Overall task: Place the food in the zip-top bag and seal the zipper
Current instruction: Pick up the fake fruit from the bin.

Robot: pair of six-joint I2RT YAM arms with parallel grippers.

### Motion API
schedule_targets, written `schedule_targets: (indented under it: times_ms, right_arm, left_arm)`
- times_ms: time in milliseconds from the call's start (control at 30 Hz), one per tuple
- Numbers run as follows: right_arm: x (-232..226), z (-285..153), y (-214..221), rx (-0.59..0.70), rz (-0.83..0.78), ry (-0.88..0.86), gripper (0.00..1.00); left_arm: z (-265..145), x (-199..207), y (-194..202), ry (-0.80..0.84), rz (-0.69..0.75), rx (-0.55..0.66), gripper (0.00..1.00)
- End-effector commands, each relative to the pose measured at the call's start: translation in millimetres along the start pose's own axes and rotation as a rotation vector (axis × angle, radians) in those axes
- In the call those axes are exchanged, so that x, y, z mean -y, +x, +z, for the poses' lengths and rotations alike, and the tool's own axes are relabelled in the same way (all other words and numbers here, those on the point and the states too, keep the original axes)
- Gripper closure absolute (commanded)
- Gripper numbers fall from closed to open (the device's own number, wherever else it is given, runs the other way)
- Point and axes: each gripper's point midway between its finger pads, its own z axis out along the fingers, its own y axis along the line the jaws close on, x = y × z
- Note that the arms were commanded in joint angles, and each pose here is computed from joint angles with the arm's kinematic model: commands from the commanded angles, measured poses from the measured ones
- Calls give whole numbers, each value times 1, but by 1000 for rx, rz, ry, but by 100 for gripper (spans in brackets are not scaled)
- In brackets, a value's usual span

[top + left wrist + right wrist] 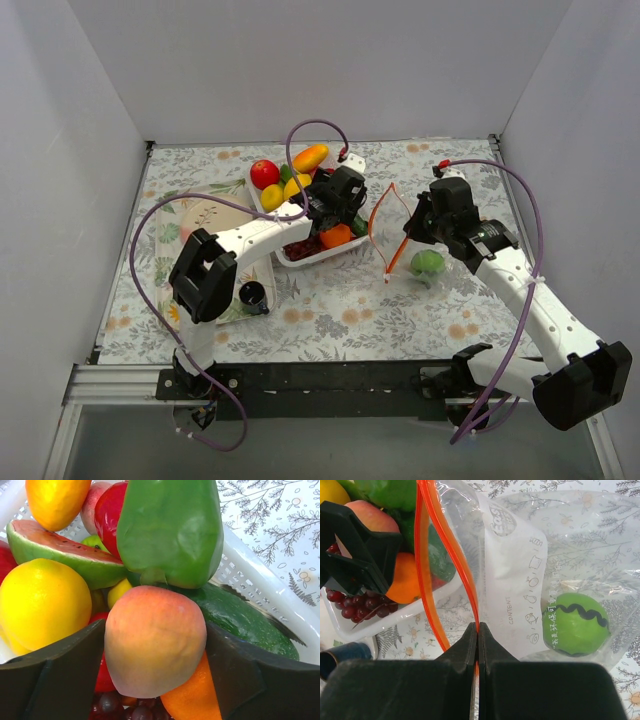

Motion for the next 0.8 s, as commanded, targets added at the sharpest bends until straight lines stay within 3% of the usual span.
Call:
schedule_targets:
  times_ms: [0,200,433,500,633,700,767]
  right_arm:
    - [-7,-1,-9,39,10,-34,99]
    - [-7,0,-10,40,9,-30,99]
    - [-6,3,-8,32,9,-25,99]
    - [-6,4,-8,29,10,-24,99]
    - [-6,7,-8,26,10,-18,99]
    - [-7,7,-8,23,11,-20,99]
    - [-7,7,-8,25,14,-19,99]
  left_arm:
    - [-25,-15,-36,-12,-38,91,41]
    - [-49,-27,-52,-17,-56,107,64]
    - [-74,-40,-50,-12,-93,94,70]
    - [-90,-34,-56,63,-141,101,72]
    - [-137,24,-75,464,-323,100,73]
    - [-156,55,-75,658,-377,98,68]
    - [-160,69,-64,727,-482,52,69]
